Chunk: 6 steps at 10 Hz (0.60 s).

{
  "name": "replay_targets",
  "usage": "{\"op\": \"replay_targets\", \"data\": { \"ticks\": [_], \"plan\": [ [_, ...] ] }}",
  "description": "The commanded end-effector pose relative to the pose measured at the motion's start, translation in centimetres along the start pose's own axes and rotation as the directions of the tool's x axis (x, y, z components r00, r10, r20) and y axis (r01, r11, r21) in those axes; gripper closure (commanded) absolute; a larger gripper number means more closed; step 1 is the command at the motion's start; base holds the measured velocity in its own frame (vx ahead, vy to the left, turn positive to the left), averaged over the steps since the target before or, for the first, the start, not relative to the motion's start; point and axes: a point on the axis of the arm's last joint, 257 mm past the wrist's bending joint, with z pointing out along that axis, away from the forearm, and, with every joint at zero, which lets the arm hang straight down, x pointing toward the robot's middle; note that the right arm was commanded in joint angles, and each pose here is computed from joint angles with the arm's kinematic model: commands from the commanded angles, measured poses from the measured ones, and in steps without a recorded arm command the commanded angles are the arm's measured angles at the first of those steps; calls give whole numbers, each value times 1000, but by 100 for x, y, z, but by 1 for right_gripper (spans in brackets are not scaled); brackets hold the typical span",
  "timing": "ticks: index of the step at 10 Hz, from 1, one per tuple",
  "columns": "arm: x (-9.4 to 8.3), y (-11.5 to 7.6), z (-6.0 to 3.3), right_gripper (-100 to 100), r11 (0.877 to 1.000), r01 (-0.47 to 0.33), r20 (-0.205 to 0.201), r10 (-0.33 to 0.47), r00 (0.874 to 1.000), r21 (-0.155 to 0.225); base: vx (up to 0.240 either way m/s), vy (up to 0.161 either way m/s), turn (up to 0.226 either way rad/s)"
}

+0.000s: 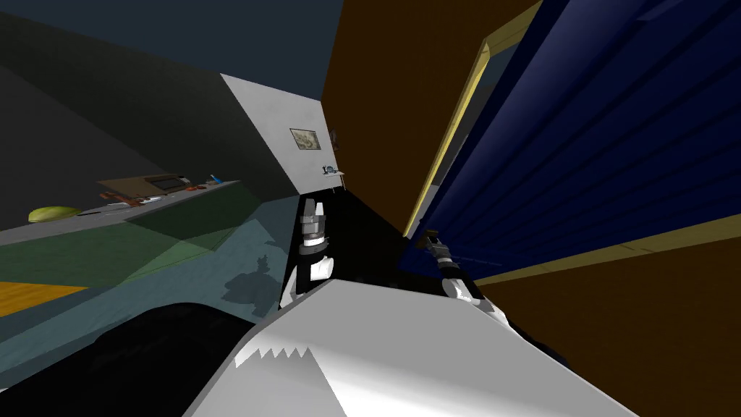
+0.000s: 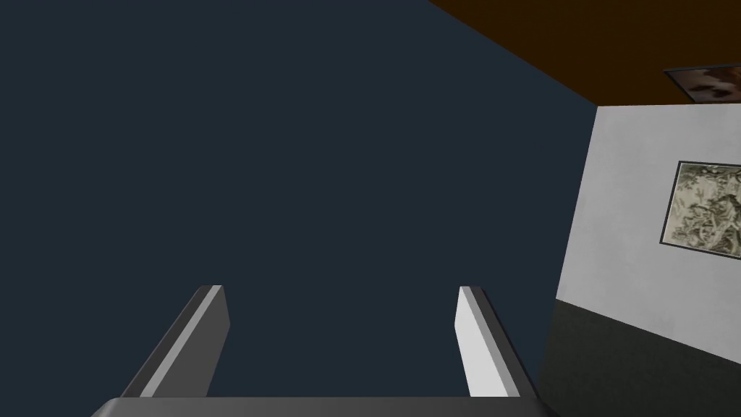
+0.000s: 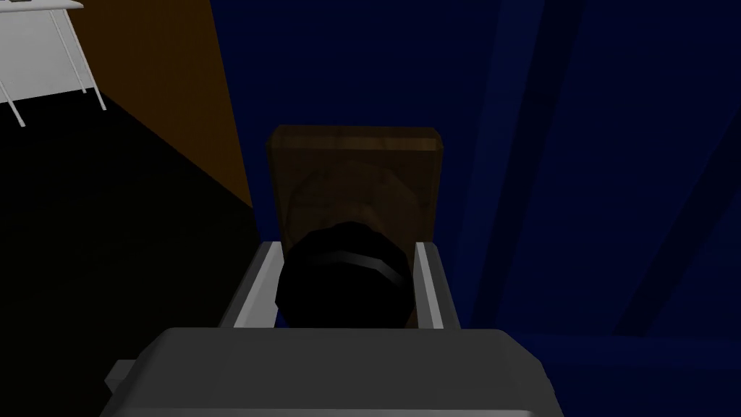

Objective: Pull the door open

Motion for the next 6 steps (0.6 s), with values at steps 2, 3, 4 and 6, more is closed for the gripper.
{"op": "replay_targets", "data": {
  "ticks": [2,3,4,6],
  "plan": [
    [0,-12,-16,100,1000,0,0,0,1000,8,-141,-43,63],
    [-19,-26,-56,100,1000,-1,4,1,1000,21,-140,-17,105],
    [-17,-27,-64,100,1000,-1,4,1,1000,24,-179,-57,103],
    [-9,-33,-108,100,999,-1,1,1,1000,40,-170,-71,122]
  ]
}}
